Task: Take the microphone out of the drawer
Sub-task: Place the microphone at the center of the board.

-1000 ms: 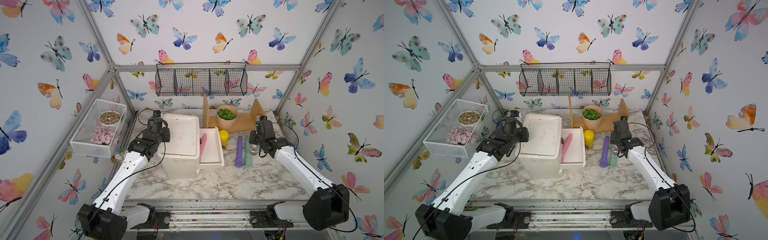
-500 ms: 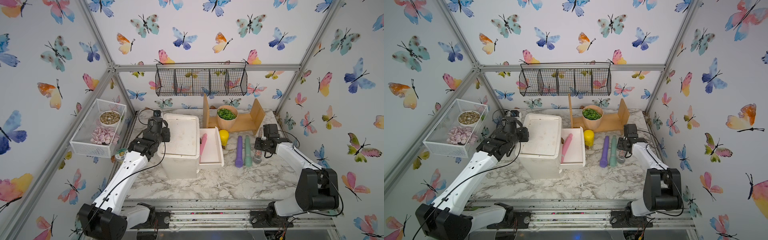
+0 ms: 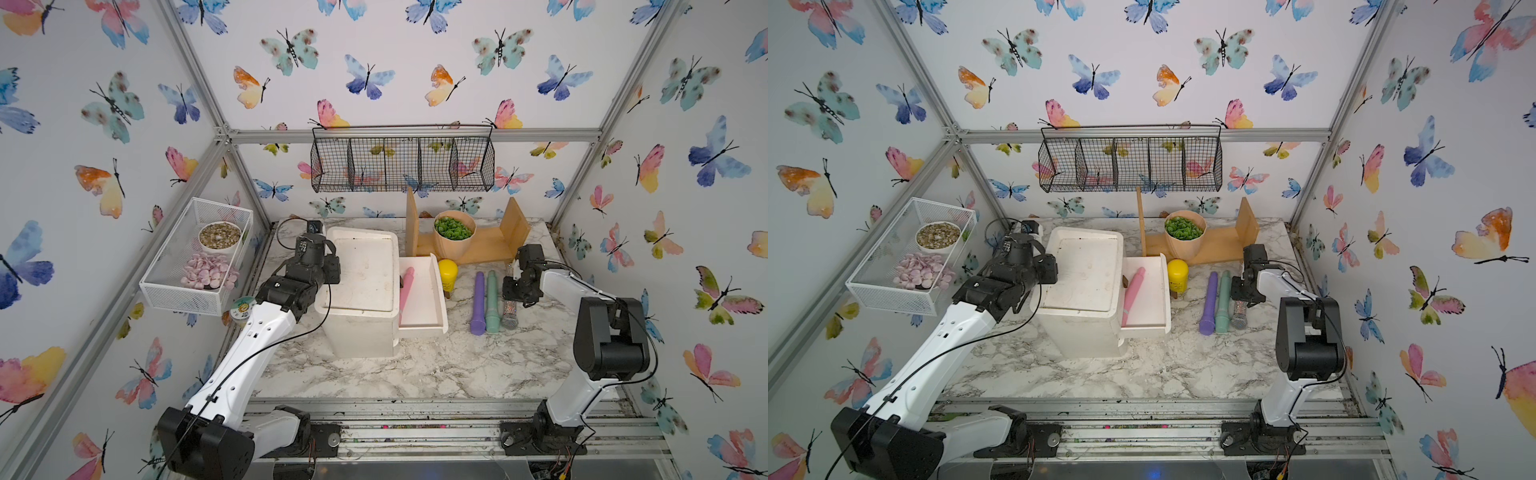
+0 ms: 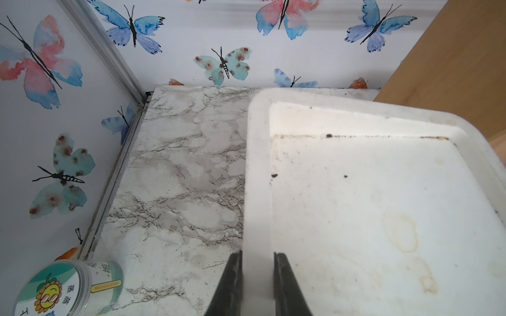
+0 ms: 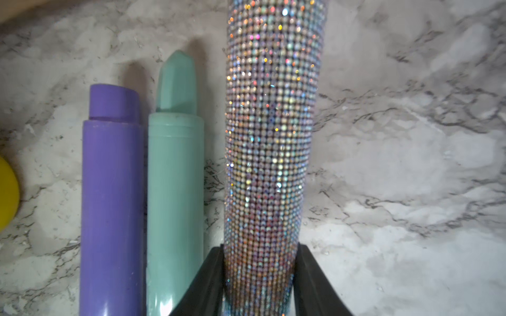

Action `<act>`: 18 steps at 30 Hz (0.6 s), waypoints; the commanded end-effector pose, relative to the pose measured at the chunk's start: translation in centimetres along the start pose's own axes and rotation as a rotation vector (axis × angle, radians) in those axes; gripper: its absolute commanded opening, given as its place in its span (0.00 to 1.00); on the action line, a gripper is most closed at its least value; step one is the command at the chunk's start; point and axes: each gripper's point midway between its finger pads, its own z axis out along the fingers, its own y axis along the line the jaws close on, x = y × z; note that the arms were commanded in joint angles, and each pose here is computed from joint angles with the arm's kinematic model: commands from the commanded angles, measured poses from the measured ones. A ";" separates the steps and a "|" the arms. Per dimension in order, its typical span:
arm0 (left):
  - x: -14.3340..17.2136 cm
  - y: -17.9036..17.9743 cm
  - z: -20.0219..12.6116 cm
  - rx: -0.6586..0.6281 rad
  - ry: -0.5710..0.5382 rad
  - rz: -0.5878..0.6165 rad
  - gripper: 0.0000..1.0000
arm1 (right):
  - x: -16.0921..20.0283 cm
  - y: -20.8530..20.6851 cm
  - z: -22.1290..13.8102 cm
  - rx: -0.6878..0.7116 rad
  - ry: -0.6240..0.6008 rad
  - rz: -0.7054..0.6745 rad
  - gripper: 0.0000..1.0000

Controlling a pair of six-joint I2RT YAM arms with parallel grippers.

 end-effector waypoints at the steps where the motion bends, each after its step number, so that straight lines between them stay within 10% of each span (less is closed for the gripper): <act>1: 1.2 0.1 1.0 -0.012 0.045 0.025 0.00 | 0.4 0.9 0.4 -0.057 0.040 -0.013 0.21; 18: 1.6 0.4 1.1 -0.025 0.054 0.029 0.00 | 2.1 4.1 2.0 -0.242 0.153 0.025 0.44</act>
